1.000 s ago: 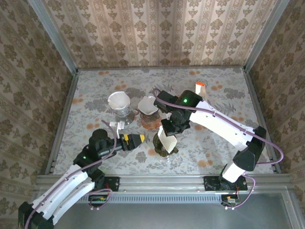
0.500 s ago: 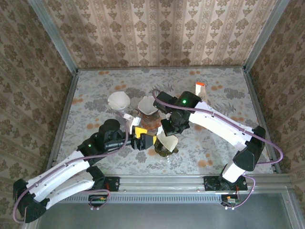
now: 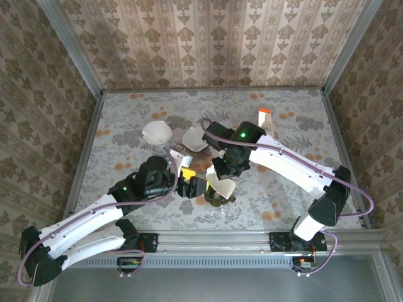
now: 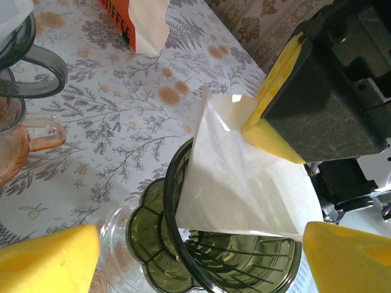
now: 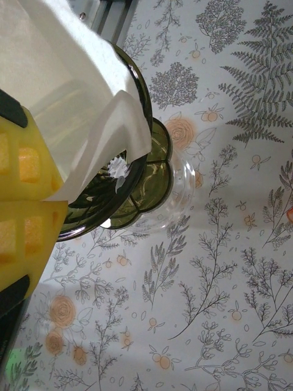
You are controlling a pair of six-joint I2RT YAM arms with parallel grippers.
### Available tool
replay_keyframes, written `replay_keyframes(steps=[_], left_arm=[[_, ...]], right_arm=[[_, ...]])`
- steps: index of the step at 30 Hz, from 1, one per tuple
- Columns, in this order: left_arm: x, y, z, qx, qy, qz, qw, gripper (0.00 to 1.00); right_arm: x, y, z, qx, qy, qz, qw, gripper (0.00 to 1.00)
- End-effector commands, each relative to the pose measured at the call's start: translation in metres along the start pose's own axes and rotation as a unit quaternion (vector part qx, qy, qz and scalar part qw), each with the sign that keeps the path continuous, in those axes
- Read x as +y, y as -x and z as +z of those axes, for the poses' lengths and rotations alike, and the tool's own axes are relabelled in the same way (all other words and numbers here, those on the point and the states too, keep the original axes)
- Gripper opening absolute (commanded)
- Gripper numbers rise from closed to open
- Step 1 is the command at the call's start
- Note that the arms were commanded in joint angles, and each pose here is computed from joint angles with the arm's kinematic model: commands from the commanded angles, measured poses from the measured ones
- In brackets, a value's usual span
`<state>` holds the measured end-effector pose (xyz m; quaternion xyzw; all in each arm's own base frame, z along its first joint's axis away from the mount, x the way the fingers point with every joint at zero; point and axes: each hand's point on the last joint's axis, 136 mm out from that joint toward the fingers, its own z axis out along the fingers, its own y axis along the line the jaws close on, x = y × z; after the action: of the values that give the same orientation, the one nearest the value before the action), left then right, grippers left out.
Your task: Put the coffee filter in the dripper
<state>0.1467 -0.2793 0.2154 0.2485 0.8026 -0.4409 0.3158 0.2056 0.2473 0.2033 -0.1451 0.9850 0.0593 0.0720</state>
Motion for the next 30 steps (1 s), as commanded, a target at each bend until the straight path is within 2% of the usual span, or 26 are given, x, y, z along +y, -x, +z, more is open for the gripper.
replay_keyframes(steps=[1,6,16,19,25,30], left_arm=[[-0.017,0.023,-0.009,-0.042,-0.022,0.014,0.999,0.92],[-0.013,0.022,-0.001,-0.031,-0.014,0.008,0.999,0.92],[-0.006,0.019,0.007,-0.019,-0.001,-0.007,1.000,0.79],[-0.005,0.014,0.006,-0.013,0.000,-0.010,1.000,0.79],[-0.004,0.011,0.006,-0.009,-0.001,-0.017,1.000,0.78],[-0.003,0.009,0.008,-0.004,0.000,-0.022,1.000,0.79]], right_arm=[[-0.003,0.000,-0.008,-0.020,0.001,0.005,1.000,0.00],[-0.003,0.000,-0.006,-0.022,0.003,0.005,1.000,0.00],[-0.002,-0.001,-0.007,-0.028,0.009,0.004,1.000,0.02],[-0.005,-0.001,-0.009,-0.034,0.005,0.005,0.999,0.12],[-0.010,0.002,-0.023,-0.076,0.013,0.010,0.997,0.43],[-0.016,0.000,-0.022,-0.108,0.023,0.017,0.994,0.55]])
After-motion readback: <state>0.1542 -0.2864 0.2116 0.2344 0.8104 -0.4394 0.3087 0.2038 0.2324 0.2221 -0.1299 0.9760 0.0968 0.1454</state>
